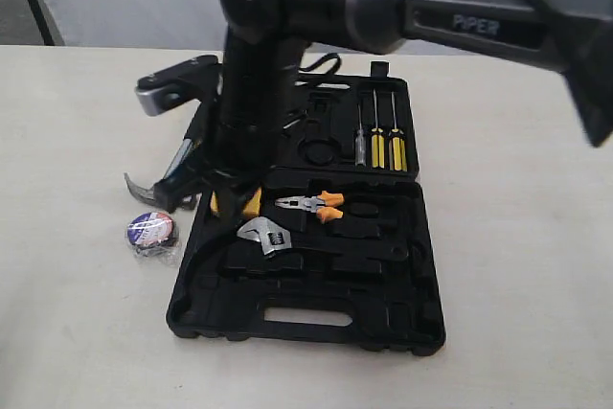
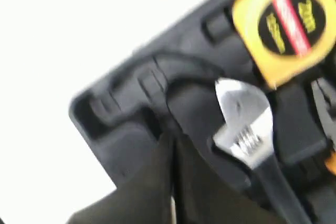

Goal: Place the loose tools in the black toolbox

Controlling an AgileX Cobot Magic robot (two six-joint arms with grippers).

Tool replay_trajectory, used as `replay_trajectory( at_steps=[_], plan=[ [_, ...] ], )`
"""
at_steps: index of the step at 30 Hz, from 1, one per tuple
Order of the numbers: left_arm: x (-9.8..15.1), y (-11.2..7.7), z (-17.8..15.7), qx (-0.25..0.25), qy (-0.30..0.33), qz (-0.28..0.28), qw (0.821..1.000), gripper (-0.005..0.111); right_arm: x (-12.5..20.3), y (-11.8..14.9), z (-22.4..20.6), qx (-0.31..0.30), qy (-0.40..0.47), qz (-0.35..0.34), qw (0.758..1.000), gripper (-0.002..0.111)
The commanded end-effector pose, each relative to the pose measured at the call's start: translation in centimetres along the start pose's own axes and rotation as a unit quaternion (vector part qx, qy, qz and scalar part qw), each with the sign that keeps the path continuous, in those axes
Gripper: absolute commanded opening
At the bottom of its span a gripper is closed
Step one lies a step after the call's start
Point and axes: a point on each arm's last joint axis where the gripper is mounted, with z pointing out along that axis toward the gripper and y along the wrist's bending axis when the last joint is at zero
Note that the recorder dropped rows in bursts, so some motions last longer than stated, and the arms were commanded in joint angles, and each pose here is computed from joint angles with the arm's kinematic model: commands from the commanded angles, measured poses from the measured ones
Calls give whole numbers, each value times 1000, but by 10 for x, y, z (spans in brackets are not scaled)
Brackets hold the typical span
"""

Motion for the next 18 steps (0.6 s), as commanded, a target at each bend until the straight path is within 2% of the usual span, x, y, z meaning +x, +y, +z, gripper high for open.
replay_trajectory(
  at_steps=[1, 3, 5, 7, 10, 12, 18],
  plan=[
    [2, 0, -1, 7, -3, -11, 1000, 1, -36, 18, 20, -11, -13, 33, 999, 0],
    [2, 0, -1, 7, -3, -11, 1000, 1, -51, 26, 36, -13, -23, 33, 999, 0],
    [2, 0, -1, 7, -3, -11, 1000, 1, -66, 29, 44, -10, -43, 37, 998, 5],
    [2, 0, -1, 7, -3, -11, 1000, 1, -77, 31, 54, -8, -60, 47, 997, 20],
    [2, 0, -1, 7, -3, -11, 1000, 1, -88, 30, 59, -10, -81, 57, 995, 52],
    [2, 0, -1, 7, -3, -11, 1000, 1, -91, 29, 66, -11, -84, 67, 994, 63],
    [2, 0, -1, 7, -3, -11, 1000, 1, -89, 27, 85, -10, -67, 72, 995, 66]
  ],
)
